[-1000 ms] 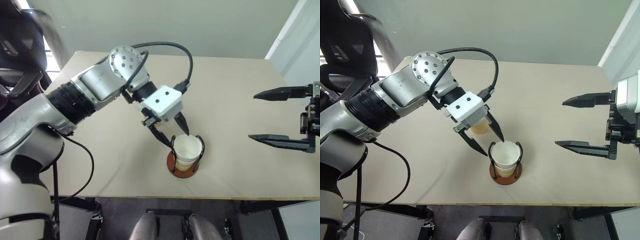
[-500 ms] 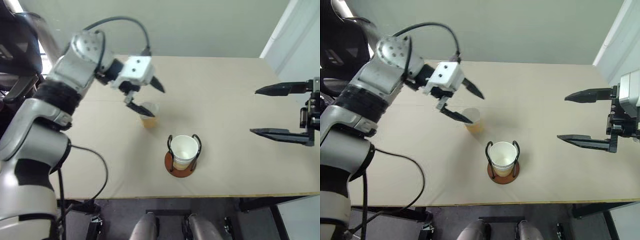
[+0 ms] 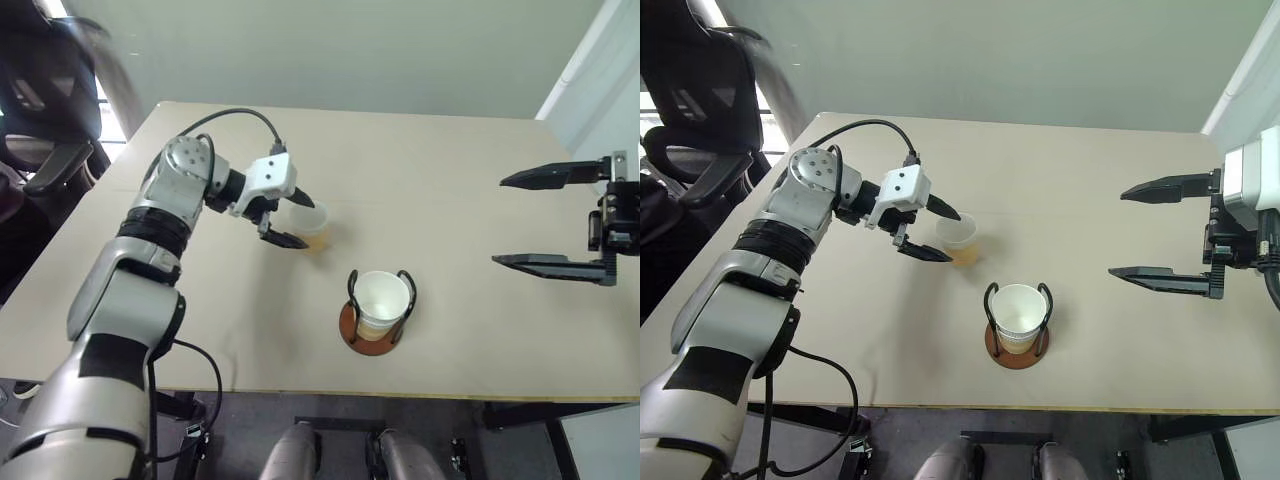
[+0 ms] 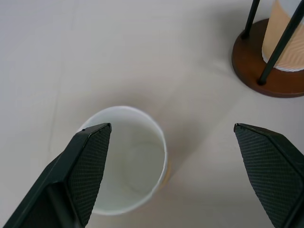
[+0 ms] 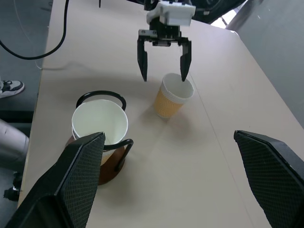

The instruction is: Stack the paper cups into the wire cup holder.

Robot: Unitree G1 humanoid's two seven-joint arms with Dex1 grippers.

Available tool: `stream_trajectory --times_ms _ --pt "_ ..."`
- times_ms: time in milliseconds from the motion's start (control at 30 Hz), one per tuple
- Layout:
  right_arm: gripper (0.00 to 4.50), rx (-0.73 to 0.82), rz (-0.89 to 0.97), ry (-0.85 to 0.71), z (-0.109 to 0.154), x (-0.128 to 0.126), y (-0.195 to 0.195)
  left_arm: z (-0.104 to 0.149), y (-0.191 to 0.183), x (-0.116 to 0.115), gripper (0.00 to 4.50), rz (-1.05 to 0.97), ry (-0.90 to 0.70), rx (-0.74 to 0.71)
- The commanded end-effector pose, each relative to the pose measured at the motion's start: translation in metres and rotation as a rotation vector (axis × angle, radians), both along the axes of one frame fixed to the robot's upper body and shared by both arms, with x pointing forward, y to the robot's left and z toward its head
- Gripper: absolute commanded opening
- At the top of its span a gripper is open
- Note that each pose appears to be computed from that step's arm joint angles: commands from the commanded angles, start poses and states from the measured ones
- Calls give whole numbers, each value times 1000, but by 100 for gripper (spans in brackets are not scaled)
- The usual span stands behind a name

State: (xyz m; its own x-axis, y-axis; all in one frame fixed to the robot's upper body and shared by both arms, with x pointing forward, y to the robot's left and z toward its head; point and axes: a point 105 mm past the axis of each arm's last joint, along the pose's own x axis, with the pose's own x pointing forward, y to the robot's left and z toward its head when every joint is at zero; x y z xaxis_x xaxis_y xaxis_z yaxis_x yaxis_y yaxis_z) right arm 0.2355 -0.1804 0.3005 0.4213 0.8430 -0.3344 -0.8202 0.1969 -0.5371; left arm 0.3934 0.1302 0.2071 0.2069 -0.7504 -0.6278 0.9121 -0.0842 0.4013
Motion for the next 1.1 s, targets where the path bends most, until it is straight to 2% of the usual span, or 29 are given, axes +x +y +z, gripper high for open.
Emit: stream_trajectory --times_ms 33,100,167,467,733,867,900,967,1033,1100 --pt "450 -21 -15 -52 10 -5 -1 -8 3 4 442 18 -25 42" --pt "450 -21 -18 -53 10 -5 -1 -9 2 9 406 44 -50 43" --pt "450 -24 -21 -54 10 -5 -1 -11 1 13 346 66 -72 49" --pt "450 -36 -45 -44 7 -5 -7 -13 -2 15 8 59 -90 44" --pt "450 -28 -67 -52 9 -3 -10 -5 -3 10 2 20 -79 22" --pt "450 -6 -72 -67 17 -8 -17 46 -22 -6 2 -131 -103 -78" --pt "450 42 -46 -68 24 -14 -17 63 -31 -13 2 -174 -116 -107" --pt "450 83 -32 -60 32 -23 -23 100 -55 -50 2 -337 -130 -138" --pt "450 75 -58 -38 30 -29 -31 118 -73 -97 2 -517 -77 -144" --pt "450 72 -88 -30 29 -33 -37 124 -78 -123 2 -624 -60 -127"
